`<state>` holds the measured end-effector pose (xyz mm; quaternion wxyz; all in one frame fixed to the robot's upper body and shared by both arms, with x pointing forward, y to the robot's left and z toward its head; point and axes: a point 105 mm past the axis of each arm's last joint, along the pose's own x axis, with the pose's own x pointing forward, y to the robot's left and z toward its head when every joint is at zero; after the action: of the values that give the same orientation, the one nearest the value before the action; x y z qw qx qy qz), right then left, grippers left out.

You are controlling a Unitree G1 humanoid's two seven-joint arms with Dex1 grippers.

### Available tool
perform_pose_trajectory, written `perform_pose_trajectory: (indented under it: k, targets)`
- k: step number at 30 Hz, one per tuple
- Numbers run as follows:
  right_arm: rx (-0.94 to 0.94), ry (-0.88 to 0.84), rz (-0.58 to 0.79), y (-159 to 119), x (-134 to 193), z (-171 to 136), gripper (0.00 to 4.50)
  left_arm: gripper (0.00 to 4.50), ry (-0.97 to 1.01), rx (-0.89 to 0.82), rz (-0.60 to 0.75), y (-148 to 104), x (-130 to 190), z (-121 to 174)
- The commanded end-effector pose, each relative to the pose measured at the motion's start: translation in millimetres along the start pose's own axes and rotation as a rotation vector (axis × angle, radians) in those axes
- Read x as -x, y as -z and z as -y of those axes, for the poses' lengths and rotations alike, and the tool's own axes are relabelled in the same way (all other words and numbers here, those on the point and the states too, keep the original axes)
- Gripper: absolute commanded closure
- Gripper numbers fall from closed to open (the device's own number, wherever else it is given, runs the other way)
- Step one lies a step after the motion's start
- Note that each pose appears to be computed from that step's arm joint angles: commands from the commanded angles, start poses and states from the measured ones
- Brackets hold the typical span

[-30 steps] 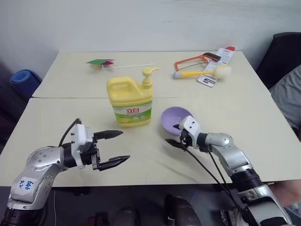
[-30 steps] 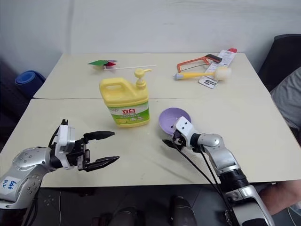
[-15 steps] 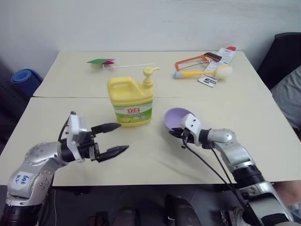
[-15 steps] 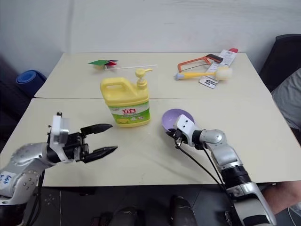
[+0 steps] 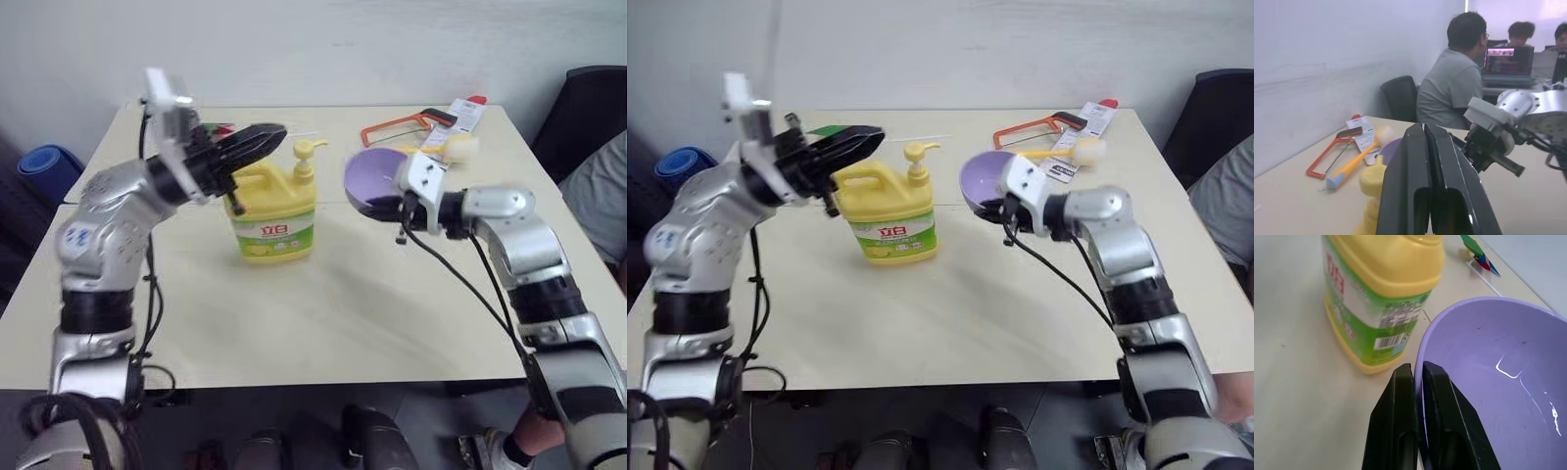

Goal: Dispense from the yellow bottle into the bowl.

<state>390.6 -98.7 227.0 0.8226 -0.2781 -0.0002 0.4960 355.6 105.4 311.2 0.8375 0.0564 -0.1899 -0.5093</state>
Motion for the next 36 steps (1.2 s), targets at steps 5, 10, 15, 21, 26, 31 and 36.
perform_pose_trajectory:
  k: [5,10,15,21,26,31,36]
  targets:
    - [0.042,-0.018,0.021,-19,-18,11,4.5,4.49,-0.047,-0.07,-0.017,1,-33,-23]
    - [0.05,-0.022,0.041,-27,-25,12,4.5,4.49,-0.019,-0.069,-0.055,6,-45,-23]
    - [0.067,-0.012,0.049,-35,-24,17,4.5,4.49,0.049,-0.068,-0.123,19,-48,-13]
    - [0.098,-0.021,0.058,-45,-22,18,4.5,4.49,-0.015,-0.039,-0.208,34,-45,-20]
    - [0.114,-0.038,0.066,-51,-21,15,4.5,4.49,-0.054,-0.001,-0.231,40,-46,-24]
    - [0.116,-0.042,0.066,-51,-19,15,4.5,4.49,-0.051,0.046,-0.247,42,-49,-21]
    - [0.109,-0.047,0.077,-54,-18,14,4.5,4.49,-0.044,0.055,-0.357,63,-44,-16]
